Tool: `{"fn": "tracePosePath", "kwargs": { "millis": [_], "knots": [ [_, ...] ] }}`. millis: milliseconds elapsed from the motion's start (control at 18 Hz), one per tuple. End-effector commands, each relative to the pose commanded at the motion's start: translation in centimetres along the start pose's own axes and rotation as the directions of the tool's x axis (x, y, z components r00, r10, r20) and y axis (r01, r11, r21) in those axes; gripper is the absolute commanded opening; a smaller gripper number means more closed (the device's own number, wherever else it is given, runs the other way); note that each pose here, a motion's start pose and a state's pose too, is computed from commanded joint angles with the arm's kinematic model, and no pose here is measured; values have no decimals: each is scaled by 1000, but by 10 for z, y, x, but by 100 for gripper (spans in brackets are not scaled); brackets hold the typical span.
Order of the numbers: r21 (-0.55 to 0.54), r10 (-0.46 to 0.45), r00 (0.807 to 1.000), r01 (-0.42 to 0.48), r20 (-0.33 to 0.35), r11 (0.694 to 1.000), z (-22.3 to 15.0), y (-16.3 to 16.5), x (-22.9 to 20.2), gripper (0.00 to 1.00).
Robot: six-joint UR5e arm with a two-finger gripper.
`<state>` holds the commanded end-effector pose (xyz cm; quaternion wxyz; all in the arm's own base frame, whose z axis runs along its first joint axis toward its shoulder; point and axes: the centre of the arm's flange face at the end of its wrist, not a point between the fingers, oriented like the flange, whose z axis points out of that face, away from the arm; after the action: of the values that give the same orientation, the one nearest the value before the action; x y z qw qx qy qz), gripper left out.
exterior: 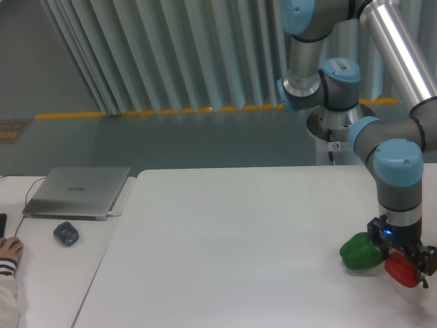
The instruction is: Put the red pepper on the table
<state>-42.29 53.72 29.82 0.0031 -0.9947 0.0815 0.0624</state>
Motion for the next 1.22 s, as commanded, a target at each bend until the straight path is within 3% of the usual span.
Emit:
{"fn": "tracePosePath", "kwargs": {
  "millis": [56, 889, 1056, 1222],
  "knots": [
    [0, 2, 1000, -2, 0, 1000, 0, 0, 0, 100],
    [23, 11, 999, -11, 34, 1000, -26, 2, -3, 100],
    [29, 84, 995, -85, 52, 996, -38, 3, -3, 100],
    [27, 204, 977, -206, 61, 978, -47, 8, -3, 100]
  ]
}}
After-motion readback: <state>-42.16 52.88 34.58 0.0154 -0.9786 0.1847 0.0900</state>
